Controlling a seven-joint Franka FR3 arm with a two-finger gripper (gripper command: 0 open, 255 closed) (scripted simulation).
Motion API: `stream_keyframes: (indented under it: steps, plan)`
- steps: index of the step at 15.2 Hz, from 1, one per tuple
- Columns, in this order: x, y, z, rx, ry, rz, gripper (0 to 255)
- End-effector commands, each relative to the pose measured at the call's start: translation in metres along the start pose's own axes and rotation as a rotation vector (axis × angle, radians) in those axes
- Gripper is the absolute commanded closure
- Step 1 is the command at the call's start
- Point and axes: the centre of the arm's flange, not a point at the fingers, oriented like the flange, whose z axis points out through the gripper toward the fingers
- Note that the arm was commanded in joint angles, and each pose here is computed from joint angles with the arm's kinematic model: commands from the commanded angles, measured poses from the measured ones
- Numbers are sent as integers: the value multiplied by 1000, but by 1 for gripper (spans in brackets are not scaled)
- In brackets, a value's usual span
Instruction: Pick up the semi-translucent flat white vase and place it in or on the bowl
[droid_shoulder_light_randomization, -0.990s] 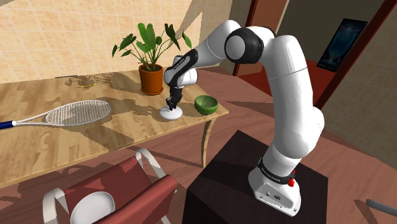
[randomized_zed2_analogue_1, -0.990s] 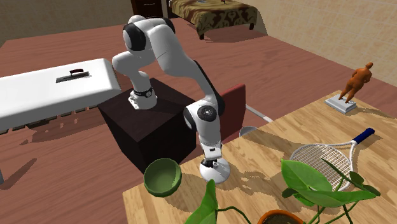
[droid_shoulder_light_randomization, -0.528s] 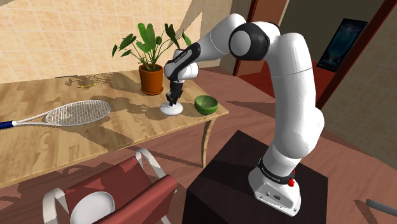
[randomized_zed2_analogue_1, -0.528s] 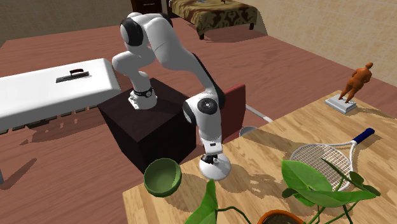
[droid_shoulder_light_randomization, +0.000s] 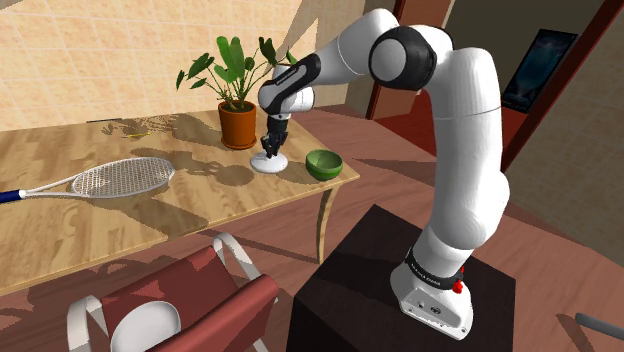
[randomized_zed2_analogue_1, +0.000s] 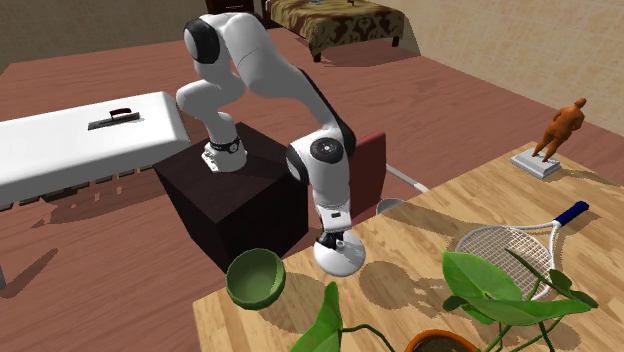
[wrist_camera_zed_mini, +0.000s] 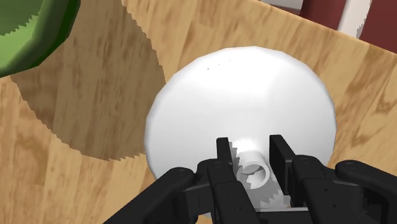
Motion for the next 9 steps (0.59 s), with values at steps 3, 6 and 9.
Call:
stream_keyframes:
  steps: [3,6,9]
  plan:
    - [2,-1,-20,0,0,0,255]
    - [3,-3,-36,0,0,0,255]
    - [5,-4,-52,0,0,0,255]
